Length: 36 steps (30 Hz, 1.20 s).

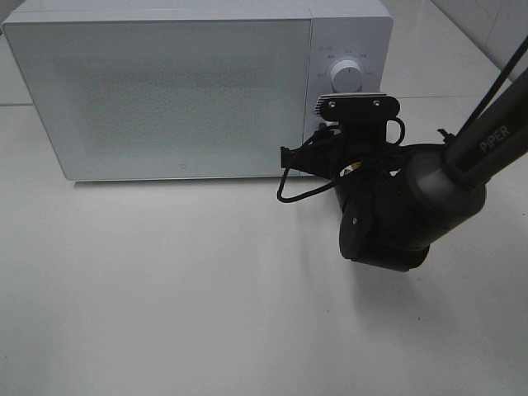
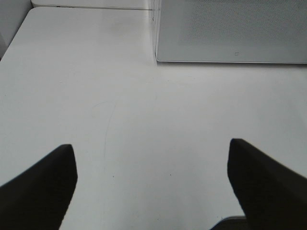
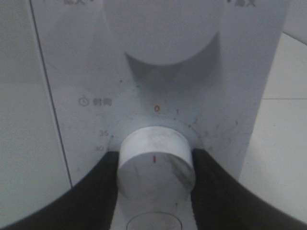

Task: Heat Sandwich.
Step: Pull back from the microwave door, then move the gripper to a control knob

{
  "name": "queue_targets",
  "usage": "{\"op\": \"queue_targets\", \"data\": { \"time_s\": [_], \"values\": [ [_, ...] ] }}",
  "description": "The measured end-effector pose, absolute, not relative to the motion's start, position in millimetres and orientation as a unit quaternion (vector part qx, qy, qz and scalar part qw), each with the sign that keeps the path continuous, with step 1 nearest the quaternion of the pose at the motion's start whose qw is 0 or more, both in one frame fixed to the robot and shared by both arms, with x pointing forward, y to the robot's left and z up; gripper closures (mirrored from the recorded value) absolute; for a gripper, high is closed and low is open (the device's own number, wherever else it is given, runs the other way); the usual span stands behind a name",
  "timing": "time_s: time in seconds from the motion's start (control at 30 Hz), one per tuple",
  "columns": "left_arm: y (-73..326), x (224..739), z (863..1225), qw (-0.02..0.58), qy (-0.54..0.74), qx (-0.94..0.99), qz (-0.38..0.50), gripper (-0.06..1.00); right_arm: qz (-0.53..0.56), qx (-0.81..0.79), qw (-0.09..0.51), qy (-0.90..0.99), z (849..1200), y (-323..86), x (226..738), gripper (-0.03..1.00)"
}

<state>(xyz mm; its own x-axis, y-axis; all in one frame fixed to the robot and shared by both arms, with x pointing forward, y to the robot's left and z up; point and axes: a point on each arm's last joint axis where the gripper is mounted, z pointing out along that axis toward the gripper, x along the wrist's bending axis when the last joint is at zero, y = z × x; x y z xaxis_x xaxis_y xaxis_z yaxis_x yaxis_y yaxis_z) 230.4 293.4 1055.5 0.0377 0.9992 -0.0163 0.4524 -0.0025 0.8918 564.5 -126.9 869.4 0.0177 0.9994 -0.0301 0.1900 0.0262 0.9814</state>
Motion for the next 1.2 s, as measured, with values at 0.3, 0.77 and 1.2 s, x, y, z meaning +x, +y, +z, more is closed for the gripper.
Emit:
{"op": "queue_targets", "data": {
  "time_s": [0.3,0.77,1.2],
  "values": [
    [293.4,230.4,1055.5,0.382,0.594,0.611,0.358,0.14,0.489,0.603,0.408,0.480,869.4,-126.9,564.5,0.52],
    [293.4,230.4,1055.5,0.382,0.594,0.611,0.358,0.14,0.609,0.733,0.201,0.227,870.5,-125.8,563.7,0.52],
    [293.4,230.4,1055.5,0.382,0.594,0.611,0.358,0.14,0.647,0.762,-0.001,-0.017,871.9,-125.0,563.2,0.52]
  ]
}}
